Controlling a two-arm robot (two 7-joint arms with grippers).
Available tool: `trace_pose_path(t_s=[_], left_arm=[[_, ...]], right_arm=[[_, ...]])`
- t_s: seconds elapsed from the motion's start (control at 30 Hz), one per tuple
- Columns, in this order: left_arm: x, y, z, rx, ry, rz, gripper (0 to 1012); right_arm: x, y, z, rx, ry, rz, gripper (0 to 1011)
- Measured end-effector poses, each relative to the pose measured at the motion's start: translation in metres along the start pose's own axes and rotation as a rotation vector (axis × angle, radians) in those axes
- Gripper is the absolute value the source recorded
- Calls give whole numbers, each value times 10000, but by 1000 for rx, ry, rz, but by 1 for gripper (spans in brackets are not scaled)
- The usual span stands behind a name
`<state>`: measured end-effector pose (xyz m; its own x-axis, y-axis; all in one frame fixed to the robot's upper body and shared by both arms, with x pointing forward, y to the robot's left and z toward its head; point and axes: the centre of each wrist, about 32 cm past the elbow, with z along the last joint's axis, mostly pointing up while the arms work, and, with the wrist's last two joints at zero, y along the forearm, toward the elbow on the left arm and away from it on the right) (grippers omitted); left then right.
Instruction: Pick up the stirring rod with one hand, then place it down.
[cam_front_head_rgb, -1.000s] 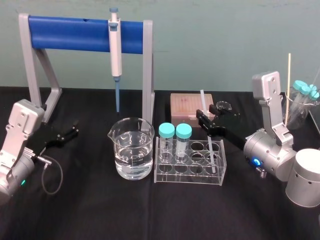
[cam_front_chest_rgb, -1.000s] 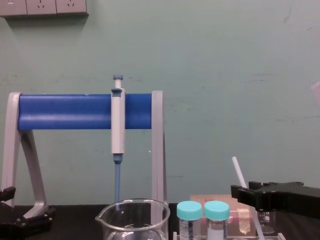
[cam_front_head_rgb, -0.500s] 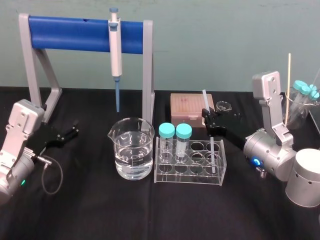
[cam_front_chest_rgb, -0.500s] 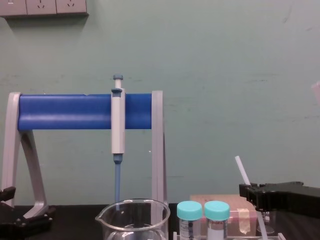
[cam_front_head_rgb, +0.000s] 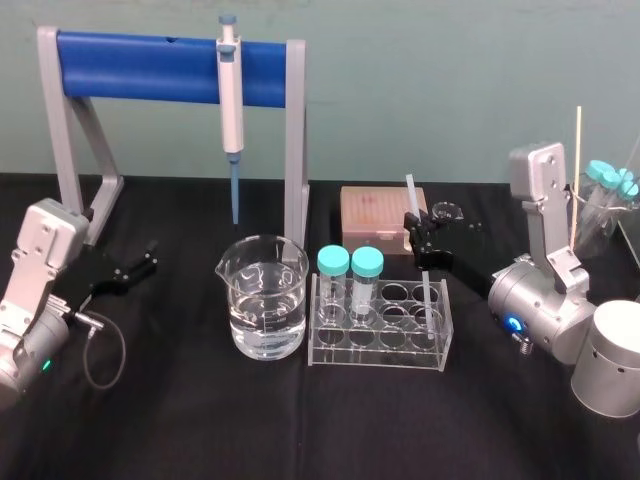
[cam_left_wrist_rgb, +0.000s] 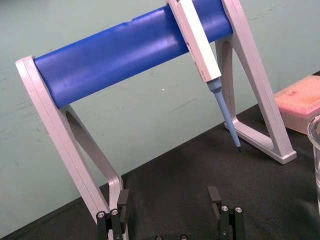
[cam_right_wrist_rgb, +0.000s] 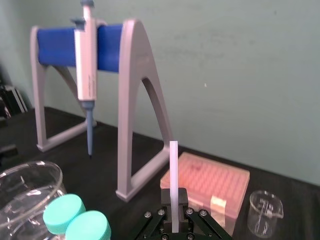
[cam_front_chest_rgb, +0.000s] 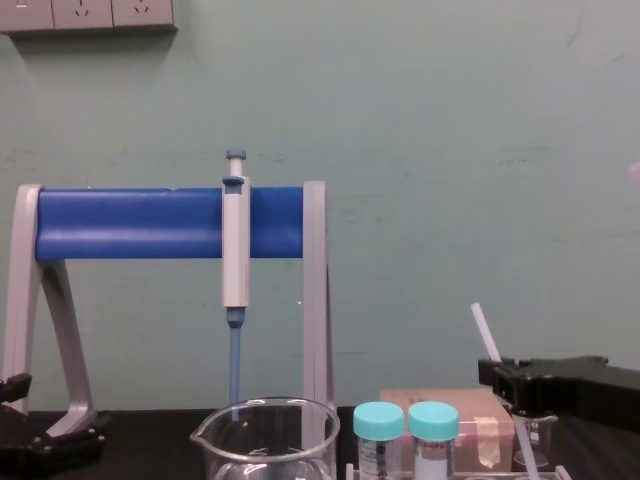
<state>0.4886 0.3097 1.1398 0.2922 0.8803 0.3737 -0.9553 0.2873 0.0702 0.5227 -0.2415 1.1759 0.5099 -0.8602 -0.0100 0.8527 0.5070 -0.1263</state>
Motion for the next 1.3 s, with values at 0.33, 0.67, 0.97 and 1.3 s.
trace_pose_path(t_s=[0.33, 0.67, 0.97, 1.3], left_arm=[[0, 0, 0, 0, 0, 0, 1000], [0, 0, 0, 0, 0, 0, 1000], [0, 0, 0, 0, 0, 0, 1000], [0, 0, 0, 0, 0, 0, 1000]], right_arm=[[-21, -46, -27, 105, 2, 38, 68], [-36, -117, 54, 243, -42, 51, 68], [-42, -205, 311, 391, -75, 43, 68], [-47, -271, 447, 461, -86, 32, 68]])
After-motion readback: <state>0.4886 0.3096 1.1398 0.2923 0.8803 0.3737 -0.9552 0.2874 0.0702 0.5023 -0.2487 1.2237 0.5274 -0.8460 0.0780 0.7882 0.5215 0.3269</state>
